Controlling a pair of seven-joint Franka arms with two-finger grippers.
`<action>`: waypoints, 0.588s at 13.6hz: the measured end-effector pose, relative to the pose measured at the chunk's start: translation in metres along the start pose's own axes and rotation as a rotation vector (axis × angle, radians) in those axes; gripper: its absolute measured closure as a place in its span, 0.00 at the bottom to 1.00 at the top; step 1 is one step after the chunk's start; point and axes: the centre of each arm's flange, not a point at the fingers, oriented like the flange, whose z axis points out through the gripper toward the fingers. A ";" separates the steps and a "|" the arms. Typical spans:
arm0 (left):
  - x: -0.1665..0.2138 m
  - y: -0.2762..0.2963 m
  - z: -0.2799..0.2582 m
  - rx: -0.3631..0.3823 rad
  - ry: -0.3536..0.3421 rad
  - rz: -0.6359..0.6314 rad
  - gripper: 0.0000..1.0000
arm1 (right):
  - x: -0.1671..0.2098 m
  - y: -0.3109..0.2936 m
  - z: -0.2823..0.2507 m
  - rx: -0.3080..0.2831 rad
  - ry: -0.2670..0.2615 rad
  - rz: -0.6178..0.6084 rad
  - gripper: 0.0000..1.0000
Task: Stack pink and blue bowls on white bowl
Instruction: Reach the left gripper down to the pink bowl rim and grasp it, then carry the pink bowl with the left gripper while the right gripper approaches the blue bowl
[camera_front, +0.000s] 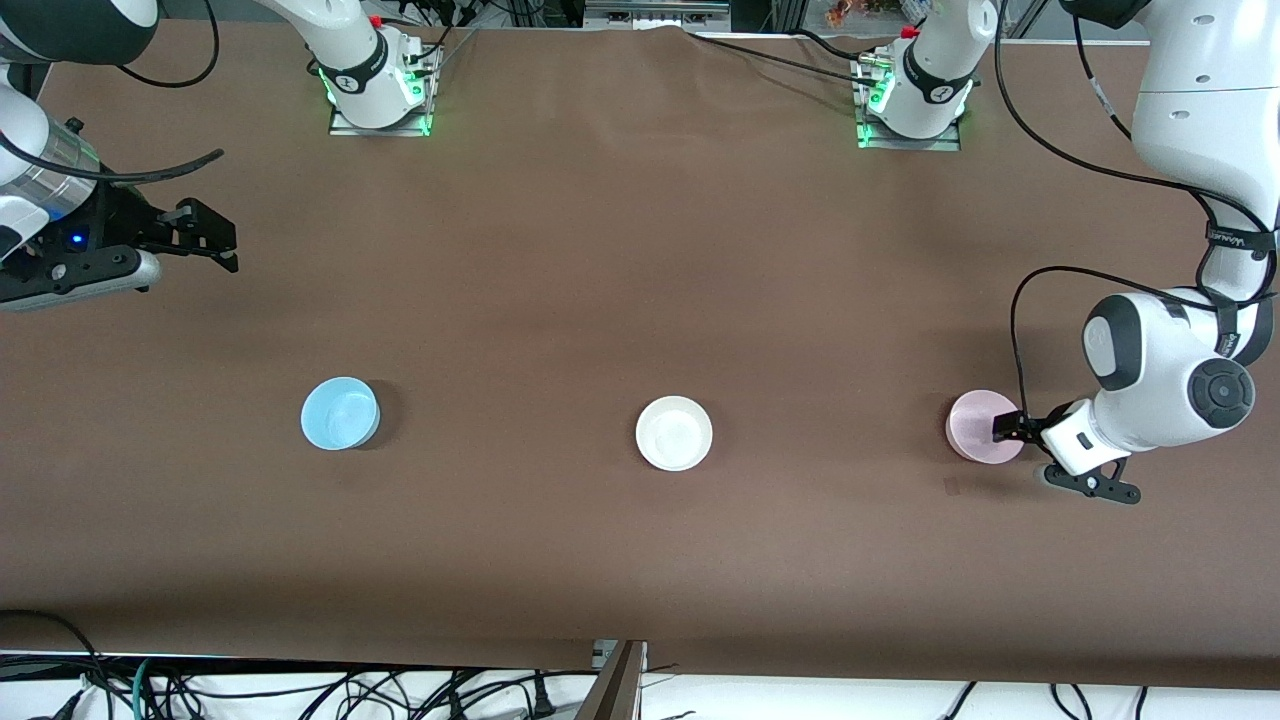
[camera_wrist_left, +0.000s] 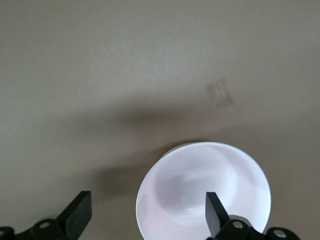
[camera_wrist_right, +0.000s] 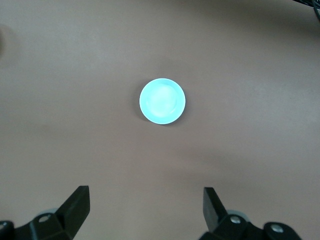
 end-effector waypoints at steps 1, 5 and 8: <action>-0.004 -0.004 0.009 -0.025 -0.005 0.000 0.00 | 0.001 0.001 0.003 -0.002 -0.005 0.002 0.00; -0.007 -0.007 0.023 -0.064 -0.008 0.075 0.15 | 0.010 0.002 0.022 -0.021 -0.037 0.000 0.00; -0.010 -0.015 0.022 -0.064 -0.004 0.119 0.50 | 0.013 0.005 0.038 -0.021 -0.078 0.006 0.00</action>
